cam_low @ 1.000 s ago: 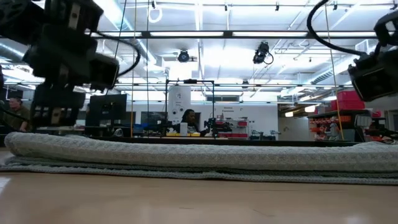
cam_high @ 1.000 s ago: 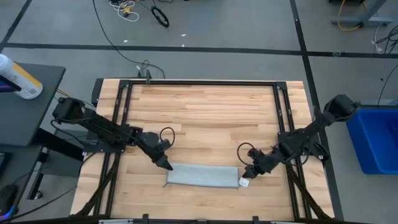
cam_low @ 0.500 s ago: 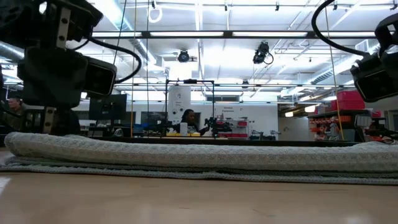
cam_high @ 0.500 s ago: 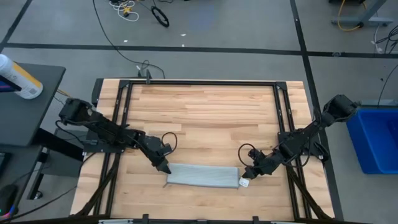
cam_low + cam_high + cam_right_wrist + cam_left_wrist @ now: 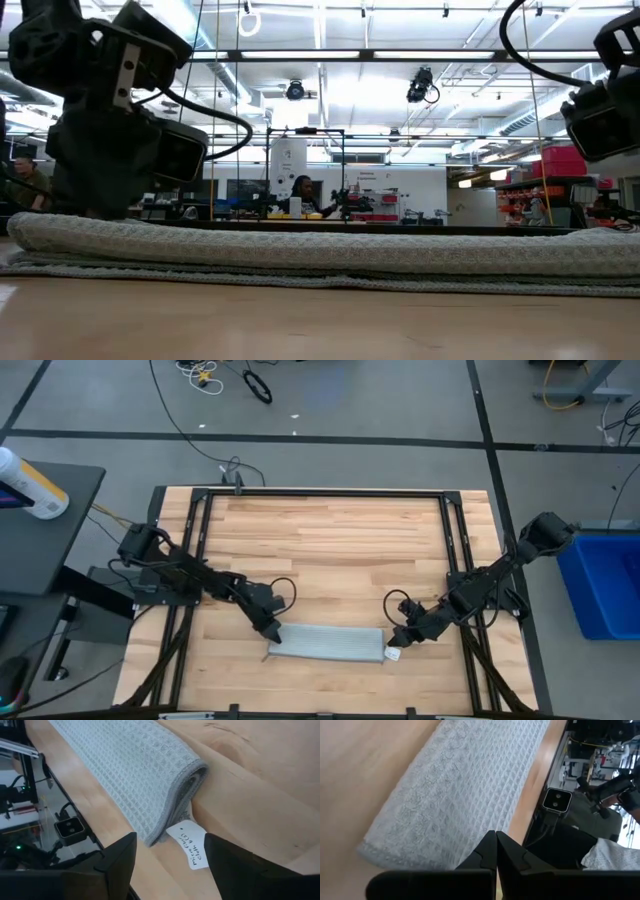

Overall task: Fold microfiber towels
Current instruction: Fold the gray microfiber towel

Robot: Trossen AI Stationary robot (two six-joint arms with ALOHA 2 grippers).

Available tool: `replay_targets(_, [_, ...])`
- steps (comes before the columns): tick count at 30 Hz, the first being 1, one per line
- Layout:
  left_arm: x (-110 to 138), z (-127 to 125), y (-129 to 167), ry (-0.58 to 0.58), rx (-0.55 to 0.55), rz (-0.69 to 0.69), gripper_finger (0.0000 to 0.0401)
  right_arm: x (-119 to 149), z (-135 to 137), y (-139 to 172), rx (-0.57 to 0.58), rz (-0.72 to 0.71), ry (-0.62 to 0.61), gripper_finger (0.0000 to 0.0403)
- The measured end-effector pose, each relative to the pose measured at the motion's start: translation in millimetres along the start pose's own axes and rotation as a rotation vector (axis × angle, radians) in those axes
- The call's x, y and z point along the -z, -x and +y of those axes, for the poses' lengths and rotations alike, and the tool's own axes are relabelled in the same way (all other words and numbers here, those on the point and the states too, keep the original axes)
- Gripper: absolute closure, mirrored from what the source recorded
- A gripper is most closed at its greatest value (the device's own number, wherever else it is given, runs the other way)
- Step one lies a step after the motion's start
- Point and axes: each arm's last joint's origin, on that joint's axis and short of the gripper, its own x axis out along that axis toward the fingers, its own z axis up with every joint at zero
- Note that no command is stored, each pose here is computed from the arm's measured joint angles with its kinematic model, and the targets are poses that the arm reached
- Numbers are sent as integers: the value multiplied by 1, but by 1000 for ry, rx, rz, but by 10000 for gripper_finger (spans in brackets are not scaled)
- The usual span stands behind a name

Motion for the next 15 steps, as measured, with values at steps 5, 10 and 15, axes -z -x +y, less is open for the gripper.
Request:
replay_targets(5, [-4,2,1,3,3,7,400,-4,-1,-1,9,-16,-20,142])
replay_targets(10, [-4,2,2,6,1,8,400,-12,3,-7,-21,-13,-11,142])
replay_targets(15, [-4,3,2,7,0,8,400,-19,12,-14,-122,-65,10,153])
